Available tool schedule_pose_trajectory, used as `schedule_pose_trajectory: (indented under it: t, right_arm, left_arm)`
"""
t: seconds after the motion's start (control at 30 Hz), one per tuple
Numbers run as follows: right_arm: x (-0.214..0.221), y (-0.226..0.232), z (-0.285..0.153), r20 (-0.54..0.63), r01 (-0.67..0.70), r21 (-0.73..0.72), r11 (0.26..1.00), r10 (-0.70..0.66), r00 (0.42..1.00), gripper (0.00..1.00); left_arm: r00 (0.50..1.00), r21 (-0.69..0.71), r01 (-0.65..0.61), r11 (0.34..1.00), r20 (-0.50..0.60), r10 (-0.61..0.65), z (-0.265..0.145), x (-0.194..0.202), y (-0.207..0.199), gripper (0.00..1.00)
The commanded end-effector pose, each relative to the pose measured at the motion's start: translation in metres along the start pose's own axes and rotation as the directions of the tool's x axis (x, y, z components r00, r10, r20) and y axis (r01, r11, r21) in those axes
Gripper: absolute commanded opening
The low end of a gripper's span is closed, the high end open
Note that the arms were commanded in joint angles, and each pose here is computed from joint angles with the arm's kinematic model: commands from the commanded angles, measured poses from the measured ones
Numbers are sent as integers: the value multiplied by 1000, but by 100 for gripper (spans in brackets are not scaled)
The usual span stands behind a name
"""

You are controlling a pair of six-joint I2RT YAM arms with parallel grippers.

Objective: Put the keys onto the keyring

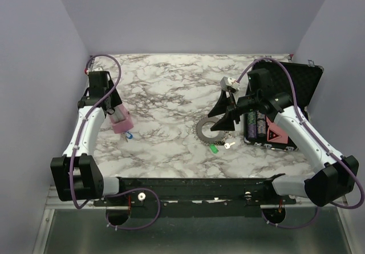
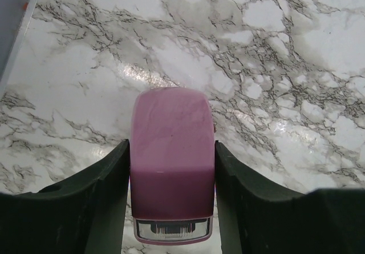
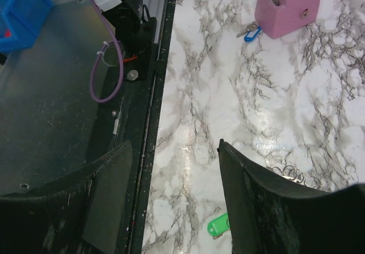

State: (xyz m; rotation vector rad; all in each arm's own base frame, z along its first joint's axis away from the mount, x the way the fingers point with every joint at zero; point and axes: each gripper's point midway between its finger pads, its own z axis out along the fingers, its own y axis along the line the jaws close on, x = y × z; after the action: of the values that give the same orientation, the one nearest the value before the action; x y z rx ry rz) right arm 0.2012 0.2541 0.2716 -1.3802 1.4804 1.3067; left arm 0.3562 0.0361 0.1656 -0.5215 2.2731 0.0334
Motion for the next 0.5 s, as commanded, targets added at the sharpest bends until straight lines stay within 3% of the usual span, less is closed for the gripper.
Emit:
schedule_pose_trajectory:
  t: [0.0,0.33,0.47]
  right_arm:
    - [-4,5,-1,19,13,-20,1000,-12,1000,70]
    - [4,-5,1,-1,-14,-1,1000,14,1000,70]
    - [8,-8,4,-6,-29,-7,1000,29,1000,71]
  left_arm:
    - [984,-85,-31,996,-178,15,17,36,13,0]
    - [987,-107,-25,994,-159,8,72,-36,-11,0]
    - [995,-109,-18,994,-100,7,88,-78,-18,0]
